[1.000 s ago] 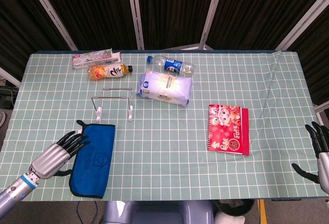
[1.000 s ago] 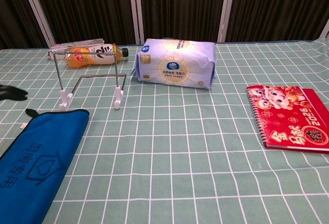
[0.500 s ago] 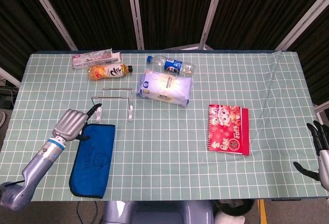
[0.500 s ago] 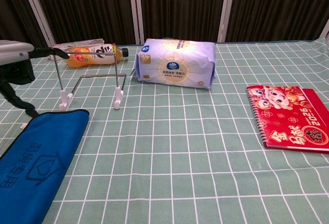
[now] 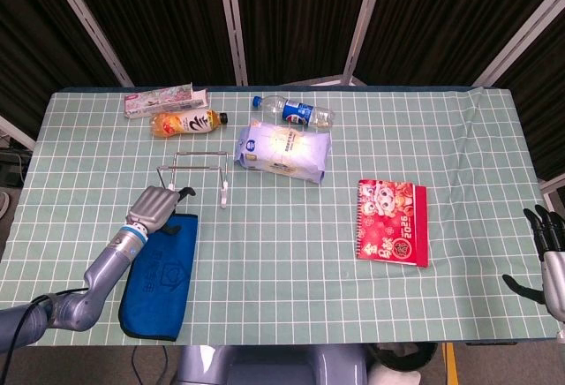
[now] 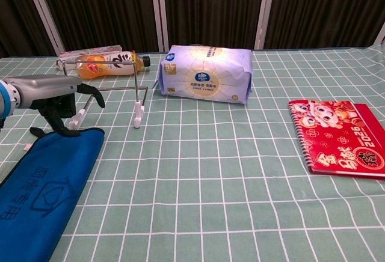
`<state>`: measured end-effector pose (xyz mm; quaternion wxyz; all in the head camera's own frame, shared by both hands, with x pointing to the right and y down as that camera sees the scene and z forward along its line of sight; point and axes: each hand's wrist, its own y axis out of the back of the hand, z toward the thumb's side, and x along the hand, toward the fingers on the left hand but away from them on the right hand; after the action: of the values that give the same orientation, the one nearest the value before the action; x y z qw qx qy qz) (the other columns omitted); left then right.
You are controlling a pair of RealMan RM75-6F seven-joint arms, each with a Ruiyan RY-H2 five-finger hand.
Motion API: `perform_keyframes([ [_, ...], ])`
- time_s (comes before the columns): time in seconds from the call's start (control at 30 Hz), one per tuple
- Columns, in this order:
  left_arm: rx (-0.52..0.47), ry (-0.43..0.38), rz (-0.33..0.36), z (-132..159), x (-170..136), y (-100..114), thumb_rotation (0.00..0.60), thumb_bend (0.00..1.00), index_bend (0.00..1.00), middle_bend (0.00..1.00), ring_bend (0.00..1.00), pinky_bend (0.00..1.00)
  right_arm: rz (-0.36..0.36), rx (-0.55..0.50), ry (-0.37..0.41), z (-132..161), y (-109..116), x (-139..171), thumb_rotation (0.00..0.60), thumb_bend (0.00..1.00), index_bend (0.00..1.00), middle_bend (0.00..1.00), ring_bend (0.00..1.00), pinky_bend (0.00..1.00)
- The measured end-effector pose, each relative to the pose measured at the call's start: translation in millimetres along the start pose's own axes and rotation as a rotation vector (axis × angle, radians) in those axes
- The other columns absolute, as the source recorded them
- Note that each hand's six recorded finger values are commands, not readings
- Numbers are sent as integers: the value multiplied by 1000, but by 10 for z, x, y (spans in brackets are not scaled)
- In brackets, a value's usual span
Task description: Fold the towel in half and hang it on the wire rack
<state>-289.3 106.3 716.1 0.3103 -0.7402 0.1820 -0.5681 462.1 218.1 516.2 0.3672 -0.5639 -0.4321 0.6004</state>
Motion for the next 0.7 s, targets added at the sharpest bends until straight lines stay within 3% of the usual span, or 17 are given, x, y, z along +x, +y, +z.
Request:
perform_keyframes([
  [0.7, -31, 28, -25, -43, 165, -282, 600, 338, 303, 979, 942, 1000, 19, 0, -12, -33, -36, -42, 600, 0, 0, 0, 0, 0],
])
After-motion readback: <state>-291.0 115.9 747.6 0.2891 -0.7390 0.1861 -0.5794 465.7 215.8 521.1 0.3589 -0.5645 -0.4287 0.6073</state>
